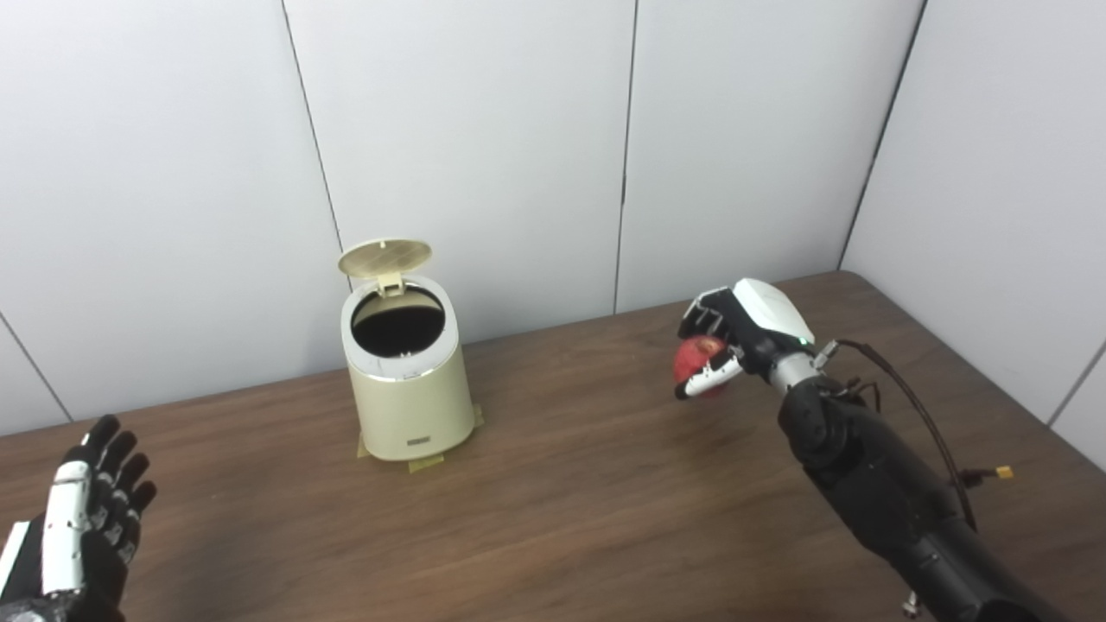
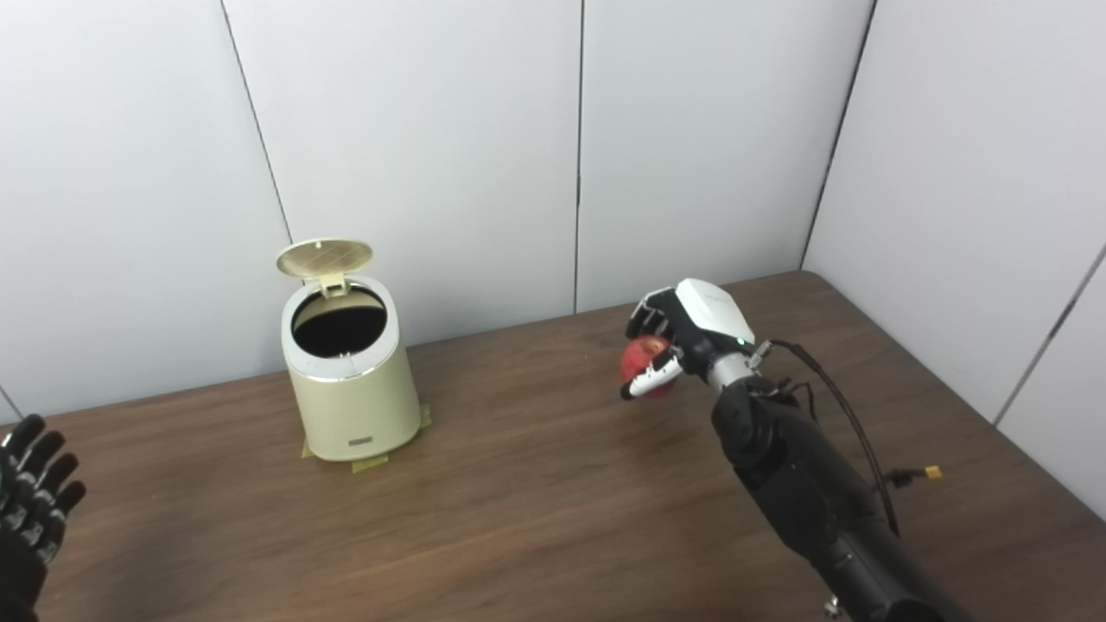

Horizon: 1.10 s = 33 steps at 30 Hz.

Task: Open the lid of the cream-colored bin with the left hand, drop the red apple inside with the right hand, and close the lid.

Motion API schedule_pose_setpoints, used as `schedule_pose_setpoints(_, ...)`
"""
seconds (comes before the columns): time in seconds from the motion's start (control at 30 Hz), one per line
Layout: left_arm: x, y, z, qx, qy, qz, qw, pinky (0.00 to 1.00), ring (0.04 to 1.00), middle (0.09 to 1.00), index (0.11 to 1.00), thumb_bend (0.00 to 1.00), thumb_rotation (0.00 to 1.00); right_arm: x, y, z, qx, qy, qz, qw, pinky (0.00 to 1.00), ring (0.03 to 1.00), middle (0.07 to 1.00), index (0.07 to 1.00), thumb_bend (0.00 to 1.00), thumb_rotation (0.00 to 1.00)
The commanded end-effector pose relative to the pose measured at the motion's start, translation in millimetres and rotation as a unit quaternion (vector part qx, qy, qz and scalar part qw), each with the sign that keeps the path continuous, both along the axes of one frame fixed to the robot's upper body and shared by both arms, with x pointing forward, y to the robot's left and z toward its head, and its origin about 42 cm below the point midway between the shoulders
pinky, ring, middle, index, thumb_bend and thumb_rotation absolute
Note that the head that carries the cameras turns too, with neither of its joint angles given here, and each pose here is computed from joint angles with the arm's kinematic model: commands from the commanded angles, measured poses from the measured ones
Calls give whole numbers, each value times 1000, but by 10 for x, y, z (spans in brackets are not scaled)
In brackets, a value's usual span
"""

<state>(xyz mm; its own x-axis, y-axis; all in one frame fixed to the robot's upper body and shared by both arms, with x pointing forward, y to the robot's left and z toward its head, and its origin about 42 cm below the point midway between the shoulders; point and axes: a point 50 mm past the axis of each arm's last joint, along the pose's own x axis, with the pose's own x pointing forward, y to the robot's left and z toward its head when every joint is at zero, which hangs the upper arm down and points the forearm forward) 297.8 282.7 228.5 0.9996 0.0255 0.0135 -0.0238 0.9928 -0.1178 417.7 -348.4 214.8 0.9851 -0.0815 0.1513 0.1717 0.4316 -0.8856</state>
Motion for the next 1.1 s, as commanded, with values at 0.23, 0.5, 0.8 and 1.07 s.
schedule_pose_setpoints(0.23, 119, -162, 67, 19, -40, -20, 999, 1000, 1000, 1000, 1000, 289, 978, -13, 637, 823, 10, -155, 92, 983, 417, 401, 492, 517, 517, 0)
schedule_pose_setpoints(0.5, 168, -223, -80, 34, -42, -22, 998, 1000, 1000, 995, 1000, 369, 940, -176, 1361, 1184, 44, -209, 175, 961, 346, 398, 504, 520, 506, 0)
schedule_pose_setpoints(0.8, 165, -336, -143, 22, -34, -31, 999, 988, 977, 985, 1000, 410, 885, -14, 1908, 1425, 71, -236, 233, 941, 332, 415, 506, 516, 498, 0)
schedule_pose_setpoints(1.07, 135, -468, -204, 15, -34, -18, 999, 936, 941, 967, 990, 430, 825, 126, 2081, 1480, 56, -239, 262, 933, 360, 415, 502, 508, 500, 0)
